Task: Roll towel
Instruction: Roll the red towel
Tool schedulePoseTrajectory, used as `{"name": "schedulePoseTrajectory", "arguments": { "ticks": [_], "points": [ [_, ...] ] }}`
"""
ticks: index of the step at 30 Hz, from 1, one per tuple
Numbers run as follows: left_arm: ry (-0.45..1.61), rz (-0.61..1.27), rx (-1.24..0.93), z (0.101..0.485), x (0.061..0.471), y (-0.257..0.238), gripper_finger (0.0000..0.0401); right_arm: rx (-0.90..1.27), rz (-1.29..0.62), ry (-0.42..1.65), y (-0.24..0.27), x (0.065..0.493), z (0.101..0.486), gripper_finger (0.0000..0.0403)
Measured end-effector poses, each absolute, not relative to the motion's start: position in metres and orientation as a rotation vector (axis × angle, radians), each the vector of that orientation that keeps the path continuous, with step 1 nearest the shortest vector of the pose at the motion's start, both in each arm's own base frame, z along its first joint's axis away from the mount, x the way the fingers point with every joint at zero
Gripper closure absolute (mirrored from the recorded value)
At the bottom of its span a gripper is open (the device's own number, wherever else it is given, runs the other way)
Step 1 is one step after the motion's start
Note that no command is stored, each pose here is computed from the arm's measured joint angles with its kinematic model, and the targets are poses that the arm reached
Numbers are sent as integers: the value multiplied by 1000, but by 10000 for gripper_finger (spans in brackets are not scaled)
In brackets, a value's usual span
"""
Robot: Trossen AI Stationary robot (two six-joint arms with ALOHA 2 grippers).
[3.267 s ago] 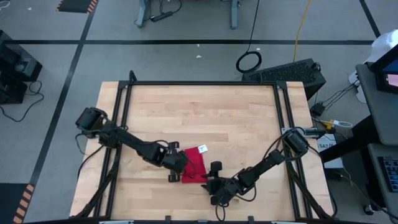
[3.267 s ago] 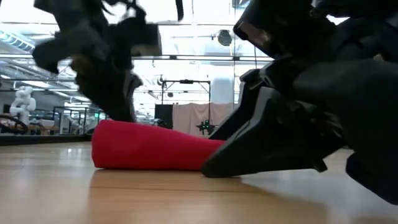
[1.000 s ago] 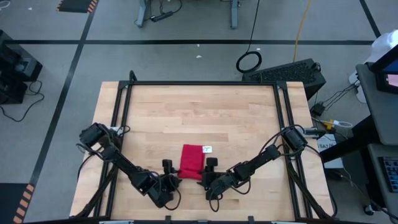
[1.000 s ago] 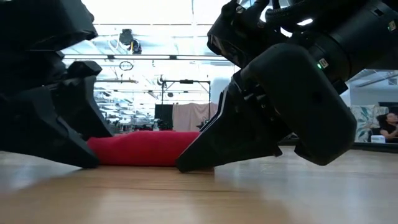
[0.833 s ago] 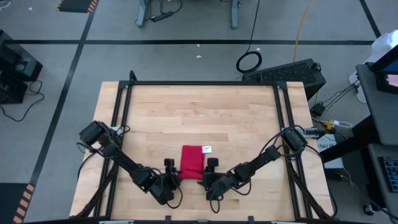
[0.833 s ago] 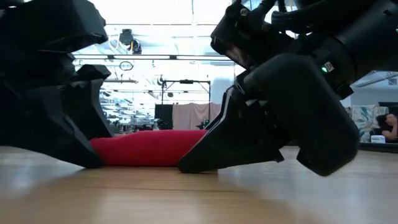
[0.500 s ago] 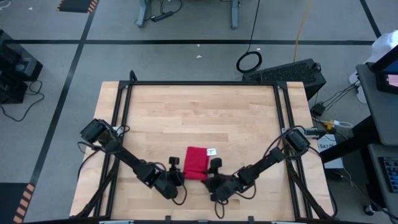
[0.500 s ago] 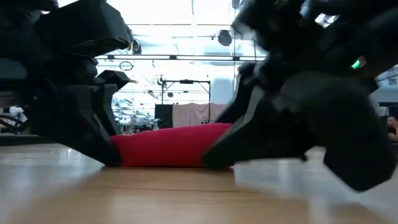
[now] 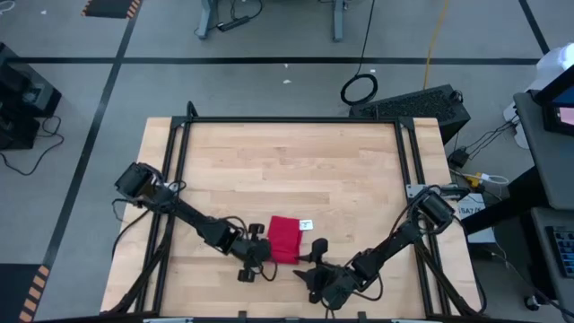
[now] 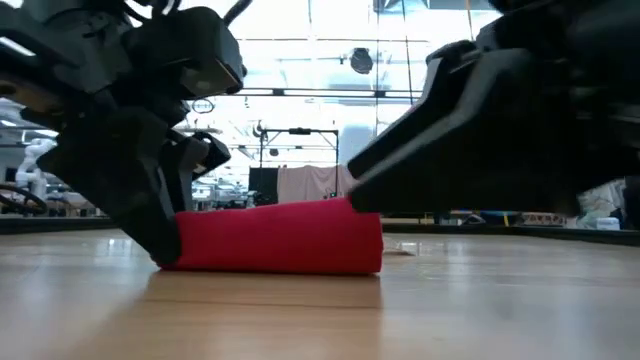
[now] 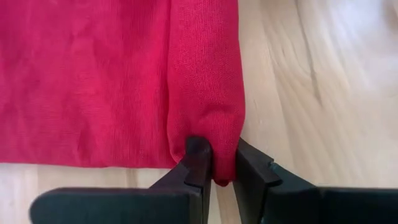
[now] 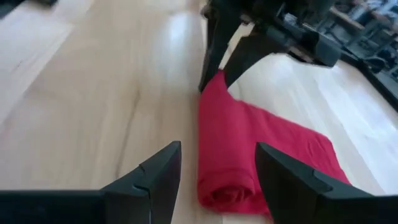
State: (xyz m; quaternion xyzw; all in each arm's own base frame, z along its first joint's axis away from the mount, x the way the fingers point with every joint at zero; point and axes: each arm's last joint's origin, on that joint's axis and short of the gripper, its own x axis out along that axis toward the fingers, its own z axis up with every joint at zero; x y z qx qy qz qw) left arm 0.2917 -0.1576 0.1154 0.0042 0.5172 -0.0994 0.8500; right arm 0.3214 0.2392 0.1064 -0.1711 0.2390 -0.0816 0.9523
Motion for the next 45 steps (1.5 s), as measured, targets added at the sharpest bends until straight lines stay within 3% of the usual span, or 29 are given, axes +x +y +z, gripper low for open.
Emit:
{"name": "schedulePoseTrajectory", "arguments": {
  "ticks": [28, 32, 39, 45],
  "points": [
    [1107, -230, -88, 116, 301, -142, 344, -131, -265, 482, 229, 334, 66, 206],
    [1101, -206, -121, 116, 302, -142, 316, -90, -263, 517, 226, 333, 63, 206],
    [1066, -171, -107, 128, 300, -140, 229, -66, -263, 531, 226, 332, 61, 206],
    [948, -78, 42, 167, 284, -139, 184, -25, -266, 555, 225, 331, 59, 206]
  ]
}}
